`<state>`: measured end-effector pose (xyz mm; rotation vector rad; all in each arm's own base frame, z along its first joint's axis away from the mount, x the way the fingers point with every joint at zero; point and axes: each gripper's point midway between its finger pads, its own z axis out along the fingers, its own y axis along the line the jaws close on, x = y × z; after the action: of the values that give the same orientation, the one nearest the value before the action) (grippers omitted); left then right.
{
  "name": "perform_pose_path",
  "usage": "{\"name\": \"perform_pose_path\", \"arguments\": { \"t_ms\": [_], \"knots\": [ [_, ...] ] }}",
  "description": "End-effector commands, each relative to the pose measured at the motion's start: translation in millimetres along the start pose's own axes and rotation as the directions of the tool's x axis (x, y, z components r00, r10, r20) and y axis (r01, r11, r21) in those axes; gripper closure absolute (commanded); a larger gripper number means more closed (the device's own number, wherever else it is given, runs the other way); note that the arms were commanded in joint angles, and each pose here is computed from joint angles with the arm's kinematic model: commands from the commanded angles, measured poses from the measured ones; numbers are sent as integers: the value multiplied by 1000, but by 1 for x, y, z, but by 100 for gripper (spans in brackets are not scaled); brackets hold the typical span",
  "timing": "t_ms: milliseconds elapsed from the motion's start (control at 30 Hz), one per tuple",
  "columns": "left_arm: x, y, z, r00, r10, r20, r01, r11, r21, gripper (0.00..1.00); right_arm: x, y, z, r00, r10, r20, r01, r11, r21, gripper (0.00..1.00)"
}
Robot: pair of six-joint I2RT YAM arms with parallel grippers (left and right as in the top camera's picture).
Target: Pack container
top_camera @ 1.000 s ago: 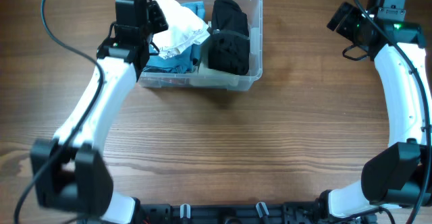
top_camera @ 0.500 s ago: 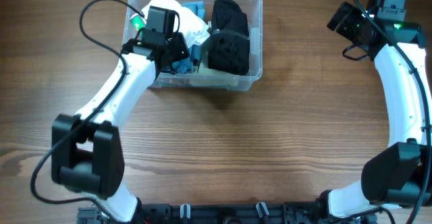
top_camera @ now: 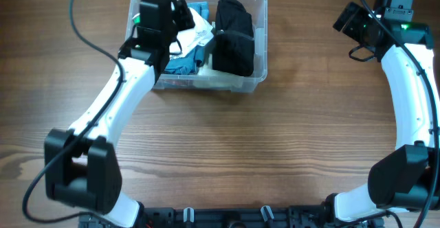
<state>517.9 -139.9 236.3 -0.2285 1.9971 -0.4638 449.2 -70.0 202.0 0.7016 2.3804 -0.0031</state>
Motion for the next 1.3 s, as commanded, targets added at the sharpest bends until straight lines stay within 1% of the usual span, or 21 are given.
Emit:
{"name": "perform_pose_path", "arguments": {
  "t_ms": [0,133,267,400,500,600,700,833,933,1067,1267],
  "knots": [
    [-11,-6,-1,999,17,37,-18,1000,24,93,3,1,5,1000,8,-12,-8,1000,-1,0],
    [23,8,27,999,17,-36,-17,1000,-6,95,3,1,5,1000,8,-12,-8,1000,-1,0],
    [65,13,50,989,15,-146,-10,999,36,96,3,1,5,1000,8,-12,-8,1000,-1,0],
    [99,17,72,979,19,-202,-9,999,52,96,3,1,5,1000,8,-12,-8,1000,-1,0],
    [116,20,80,972,24,-232,-13,999,47,96,3,1,5,1000,8,-12,-8,1000,-1,0],
    [114,18,81,975,29,-221,-17,998,54,96,3,1,5,1000,8,-12,-8,1000,-1,0],
    [98,9,77,984,32,-176,-18,997,78,96,3,1,5,1000,8,-12,-8,1000,-1,0],
    [63,-8,61,995,33,-94,-22,993,119,96,3,1,5,1000,8,-12,-8,1000,-1,0],
    [45,-20,50,998,33,-54,-25,989,143,96,3,1,5,1000,8,-12,-8,1000,-1,0],
    [59,-24,48,994,43,-100,-28,990,139,96,3,1,5,1000,8,-12,-8,1000,-1,0],
    [113,-31,52,968,73,-241,-43,991,127,96,3,1,5,1000,8,-12,-8,1000,-1,0]
  ]
}}
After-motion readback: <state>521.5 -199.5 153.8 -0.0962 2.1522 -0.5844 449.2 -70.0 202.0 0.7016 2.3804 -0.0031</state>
